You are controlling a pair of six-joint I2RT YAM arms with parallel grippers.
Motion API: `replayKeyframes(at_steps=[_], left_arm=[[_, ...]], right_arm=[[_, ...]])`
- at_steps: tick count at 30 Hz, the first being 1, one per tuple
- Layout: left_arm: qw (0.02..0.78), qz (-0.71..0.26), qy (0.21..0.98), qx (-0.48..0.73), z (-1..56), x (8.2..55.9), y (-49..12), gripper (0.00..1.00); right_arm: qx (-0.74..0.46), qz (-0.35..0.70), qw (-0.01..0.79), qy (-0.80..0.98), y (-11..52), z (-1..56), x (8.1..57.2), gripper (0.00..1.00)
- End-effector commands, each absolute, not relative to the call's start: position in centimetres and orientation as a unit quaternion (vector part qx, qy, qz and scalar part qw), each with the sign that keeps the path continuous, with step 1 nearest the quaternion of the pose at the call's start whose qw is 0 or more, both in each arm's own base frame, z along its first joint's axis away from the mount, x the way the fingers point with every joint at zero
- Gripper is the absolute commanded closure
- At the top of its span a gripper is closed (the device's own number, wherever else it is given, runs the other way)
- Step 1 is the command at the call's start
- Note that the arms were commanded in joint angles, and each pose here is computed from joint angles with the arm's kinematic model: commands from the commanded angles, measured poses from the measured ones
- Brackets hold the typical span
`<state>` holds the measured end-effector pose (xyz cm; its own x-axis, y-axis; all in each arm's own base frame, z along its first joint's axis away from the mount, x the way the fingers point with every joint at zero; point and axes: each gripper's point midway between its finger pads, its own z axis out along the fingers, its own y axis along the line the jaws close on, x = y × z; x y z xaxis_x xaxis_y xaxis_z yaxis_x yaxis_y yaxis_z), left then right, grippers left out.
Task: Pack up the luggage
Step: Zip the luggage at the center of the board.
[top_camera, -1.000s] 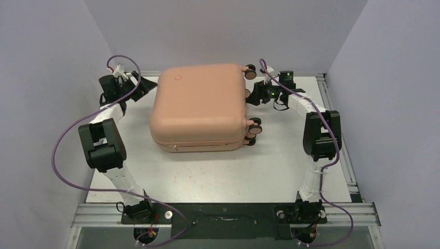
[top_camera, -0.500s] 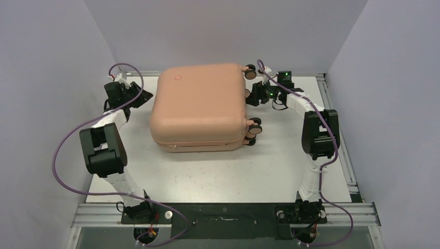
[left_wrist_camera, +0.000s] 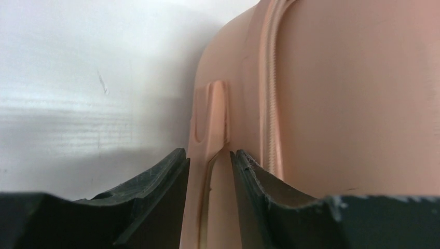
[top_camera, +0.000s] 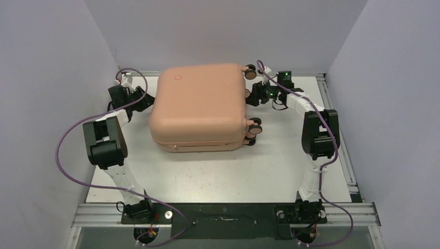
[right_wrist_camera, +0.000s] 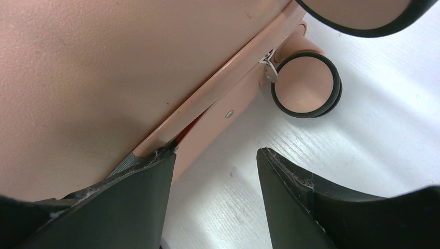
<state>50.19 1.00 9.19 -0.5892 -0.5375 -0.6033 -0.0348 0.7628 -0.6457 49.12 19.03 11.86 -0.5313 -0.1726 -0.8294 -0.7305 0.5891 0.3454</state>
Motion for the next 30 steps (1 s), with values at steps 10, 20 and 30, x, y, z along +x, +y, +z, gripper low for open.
replayKeyframes(at_steps=[10,20,30], left_arm=[[0.451,-0.51,0.732,0.018,22.2,48.5,-12.3,0.58],[0.468,-0.57,0.673,0.055,29.7,47.3,-15.5,0.58],[0.45,-0.581,0.672,0.095,32.6,43.8,-20.6,0.58]], right_arm=[[-0.356,0.401,0.362,0.762,26.8,12.4,48.5,0.39],[-0.376,0.451,0.387,0.711,31.3,16.9,47.6,0.39],[-0.383,0.484,0.394,0.681,33.9,20.7,44.9,0.4]])
